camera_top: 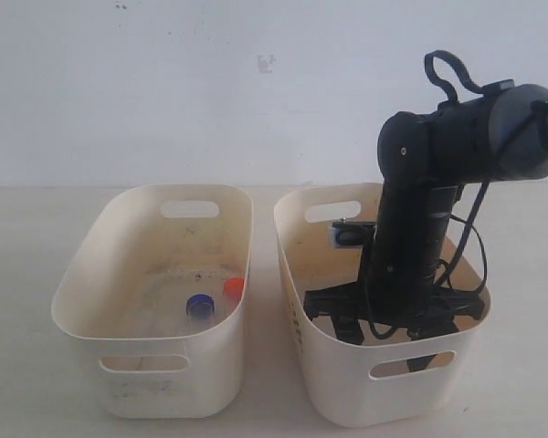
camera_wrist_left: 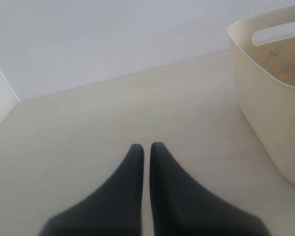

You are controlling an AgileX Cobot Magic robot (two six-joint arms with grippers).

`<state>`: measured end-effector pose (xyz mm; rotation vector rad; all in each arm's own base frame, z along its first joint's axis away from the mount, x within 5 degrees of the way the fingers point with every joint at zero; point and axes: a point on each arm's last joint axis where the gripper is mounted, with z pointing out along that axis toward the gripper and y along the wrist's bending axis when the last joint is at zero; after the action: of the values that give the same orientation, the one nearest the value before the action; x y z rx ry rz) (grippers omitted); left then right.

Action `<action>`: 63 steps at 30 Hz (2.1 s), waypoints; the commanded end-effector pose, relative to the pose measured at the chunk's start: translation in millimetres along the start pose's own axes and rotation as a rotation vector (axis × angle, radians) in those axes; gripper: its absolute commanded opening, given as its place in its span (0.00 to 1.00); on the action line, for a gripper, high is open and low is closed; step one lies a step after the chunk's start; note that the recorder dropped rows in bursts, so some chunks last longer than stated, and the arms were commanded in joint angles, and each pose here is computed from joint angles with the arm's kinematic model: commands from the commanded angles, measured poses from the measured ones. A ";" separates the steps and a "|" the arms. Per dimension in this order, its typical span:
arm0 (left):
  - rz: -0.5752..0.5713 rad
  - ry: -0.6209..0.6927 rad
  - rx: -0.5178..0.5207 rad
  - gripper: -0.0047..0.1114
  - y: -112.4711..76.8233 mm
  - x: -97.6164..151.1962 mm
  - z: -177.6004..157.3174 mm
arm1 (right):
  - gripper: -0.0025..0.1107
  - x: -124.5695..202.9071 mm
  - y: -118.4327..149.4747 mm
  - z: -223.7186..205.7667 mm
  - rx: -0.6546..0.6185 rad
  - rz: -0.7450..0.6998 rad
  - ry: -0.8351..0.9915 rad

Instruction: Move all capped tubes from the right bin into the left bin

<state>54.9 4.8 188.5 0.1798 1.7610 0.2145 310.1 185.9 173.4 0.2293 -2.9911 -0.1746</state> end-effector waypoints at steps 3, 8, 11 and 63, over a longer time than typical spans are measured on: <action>0.003 -0.006 0.001 0.08 -0.2 0.3 0.0 | 0.62 -1.4 -0.9 4.8 0.009 -0.008 0.019; 0.003 -0.006 0.001 0.08 -0.2 0.3 0.0 | 0.62 -5.2 -1.5 16.4 0.014 0.001 0.038; 0.003 -0.006 0.001 0.08 -0.2 0.3 0.0 | 0.62 -7.2 -1.6 20.6 0.015 0.003 0.037; 0.003 -0.006 0.001 0.08 -0.2 0.3 0.0 | 0.02 -28.0 9.9 -1.1 -0.122 0.077 -0.282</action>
<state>54.9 4.8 188.5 0.1798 1.7610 0.2145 334.3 200.6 162.9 0.0944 -3.1938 -0.3810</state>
